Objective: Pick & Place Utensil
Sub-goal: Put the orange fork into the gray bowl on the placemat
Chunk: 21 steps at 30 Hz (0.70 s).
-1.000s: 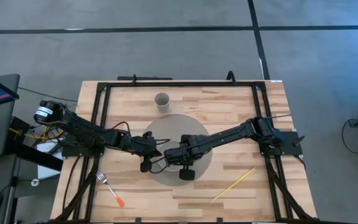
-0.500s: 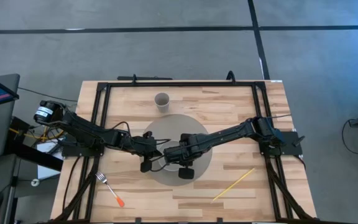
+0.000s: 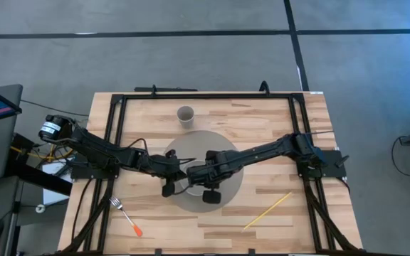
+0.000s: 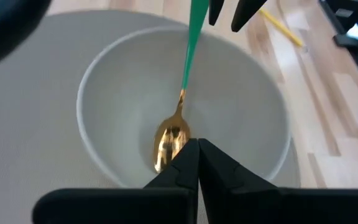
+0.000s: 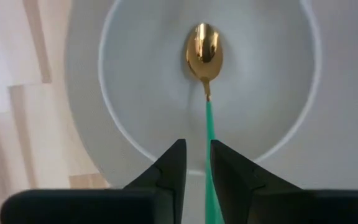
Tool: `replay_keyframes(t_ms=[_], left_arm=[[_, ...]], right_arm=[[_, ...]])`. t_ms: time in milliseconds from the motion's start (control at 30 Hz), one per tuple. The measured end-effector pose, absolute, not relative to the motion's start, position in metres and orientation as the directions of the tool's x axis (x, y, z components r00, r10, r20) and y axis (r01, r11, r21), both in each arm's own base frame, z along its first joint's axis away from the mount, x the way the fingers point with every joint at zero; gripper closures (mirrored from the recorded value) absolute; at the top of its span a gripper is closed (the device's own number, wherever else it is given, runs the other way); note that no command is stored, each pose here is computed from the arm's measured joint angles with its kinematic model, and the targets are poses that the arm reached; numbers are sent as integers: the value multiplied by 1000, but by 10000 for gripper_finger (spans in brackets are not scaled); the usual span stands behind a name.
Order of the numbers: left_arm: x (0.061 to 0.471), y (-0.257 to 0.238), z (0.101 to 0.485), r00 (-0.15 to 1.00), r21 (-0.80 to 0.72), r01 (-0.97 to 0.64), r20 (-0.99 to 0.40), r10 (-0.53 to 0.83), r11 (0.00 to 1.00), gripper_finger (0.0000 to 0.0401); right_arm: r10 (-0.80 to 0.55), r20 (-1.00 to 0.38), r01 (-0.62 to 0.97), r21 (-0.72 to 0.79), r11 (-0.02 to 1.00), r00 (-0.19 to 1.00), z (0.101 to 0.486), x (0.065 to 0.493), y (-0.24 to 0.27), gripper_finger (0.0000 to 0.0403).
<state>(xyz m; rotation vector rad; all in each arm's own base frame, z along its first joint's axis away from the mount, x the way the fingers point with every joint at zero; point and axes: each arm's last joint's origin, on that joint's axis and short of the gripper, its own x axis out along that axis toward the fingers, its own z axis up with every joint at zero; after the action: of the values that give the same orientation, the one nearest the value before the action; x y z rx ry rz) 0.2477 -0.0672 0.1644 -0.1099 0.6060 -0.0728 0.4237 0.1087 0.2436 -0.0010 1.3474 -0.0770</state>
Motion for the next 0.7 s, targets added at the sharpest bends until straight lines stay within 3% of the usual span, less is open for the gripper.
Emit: replay_keyframes(t_ms=[267,500,700], left_arm=[[246,-67,178,858,-142,48,-500,-113,989,395],[225,-72,221,934,-174,96,-326,-150,980,396],[198,-78,257,982,-195,77,-157,-109,978,396]], right_arm=[[-73,-972,-14,-78,997,225,269,418,116,337],[-90,-983,-92,-106,990,162,283,394,132,337],[-141,-945,-169,-197,966,296,321,356,143,337]])
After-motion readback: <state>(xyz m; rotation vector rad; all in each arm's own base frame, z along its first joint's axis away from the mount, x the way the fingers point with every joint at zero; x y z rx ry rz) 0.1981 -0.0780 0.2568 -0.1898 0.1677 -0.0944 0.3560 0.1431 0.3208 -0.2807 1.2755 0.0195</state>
